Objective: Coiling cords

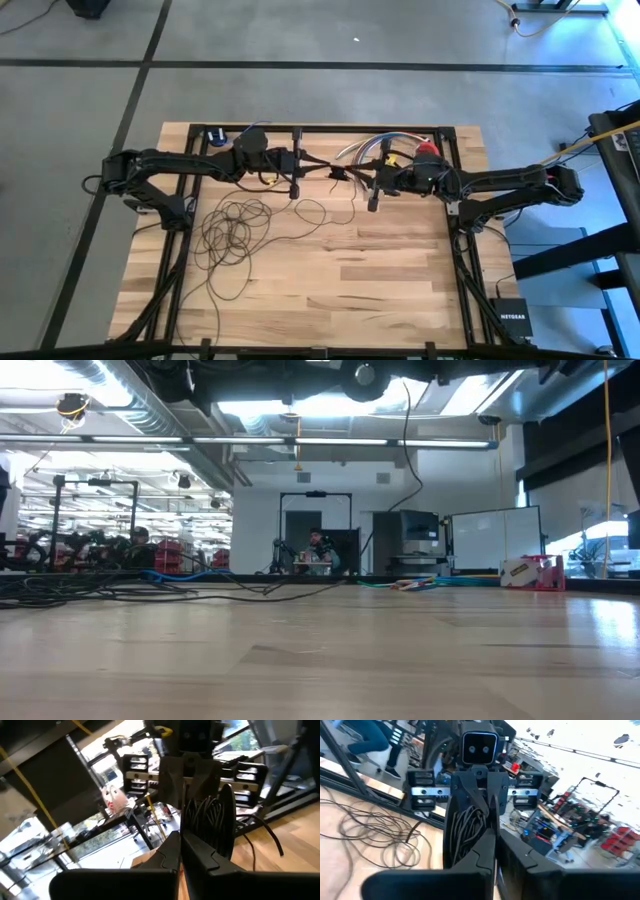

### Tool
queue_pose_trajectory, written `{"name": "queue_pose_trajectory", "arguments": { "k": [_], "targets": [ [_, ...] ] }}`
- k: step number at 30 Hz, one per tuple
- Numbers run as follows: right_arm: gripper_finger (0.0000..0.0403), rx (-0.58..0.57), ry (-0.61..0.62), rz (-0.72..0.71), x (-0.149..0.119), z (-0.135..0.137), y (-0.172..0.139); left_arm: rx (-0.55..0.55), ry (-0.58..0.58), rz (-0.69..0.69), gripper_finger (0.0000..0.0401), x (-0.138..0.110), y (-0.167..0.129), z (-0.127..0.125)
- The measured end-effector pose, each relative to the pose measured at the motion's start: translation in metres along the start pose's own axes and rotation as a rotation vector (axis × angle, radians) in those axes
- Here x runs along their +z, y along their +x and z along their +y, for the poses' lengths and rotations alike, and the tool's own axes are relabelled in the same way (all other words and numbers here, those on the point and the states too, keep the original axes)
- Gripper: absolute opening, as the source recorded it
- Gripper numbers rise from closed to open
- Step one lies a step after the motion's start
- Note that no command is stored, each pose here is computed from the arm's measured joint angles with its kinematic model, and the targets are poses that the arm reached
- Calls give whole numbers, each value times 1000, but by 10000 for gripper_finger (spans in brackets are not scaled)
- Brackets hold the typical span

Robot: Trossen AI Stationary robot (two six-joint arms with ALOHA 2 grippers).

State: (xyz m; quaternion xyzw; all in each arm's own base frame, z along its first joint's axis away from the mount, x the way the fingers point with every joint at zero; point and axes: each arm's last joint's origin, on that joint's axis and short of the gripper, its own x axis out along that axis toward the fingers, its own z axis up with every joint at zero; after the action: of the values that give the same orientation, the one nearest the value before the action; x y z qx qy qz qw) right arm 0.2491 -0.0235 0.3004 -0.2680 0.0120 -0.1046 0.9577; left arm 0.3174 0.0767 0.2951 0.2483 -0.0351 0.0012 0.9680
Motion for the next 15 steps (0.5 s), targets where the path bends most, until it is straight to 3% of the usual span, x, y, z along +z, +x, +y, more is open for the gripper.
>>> {"name": "queue_pose_trajectory", "arguments": {
  "k": [6, 11, 15],
  "targets": [
    [12, -79, -43, 17, 2, -4, -1, 174, -13, 93, 77, -3, 0, 5],
    [7, -247, -96, 51, 10, -16, -11, 380, -6, 228, 132, -6, -4, 10],
    [9, -412, -153, 55, 19, -27, -18, 412, -25, 265, 150, -9, -4, 10]
  ]
}}
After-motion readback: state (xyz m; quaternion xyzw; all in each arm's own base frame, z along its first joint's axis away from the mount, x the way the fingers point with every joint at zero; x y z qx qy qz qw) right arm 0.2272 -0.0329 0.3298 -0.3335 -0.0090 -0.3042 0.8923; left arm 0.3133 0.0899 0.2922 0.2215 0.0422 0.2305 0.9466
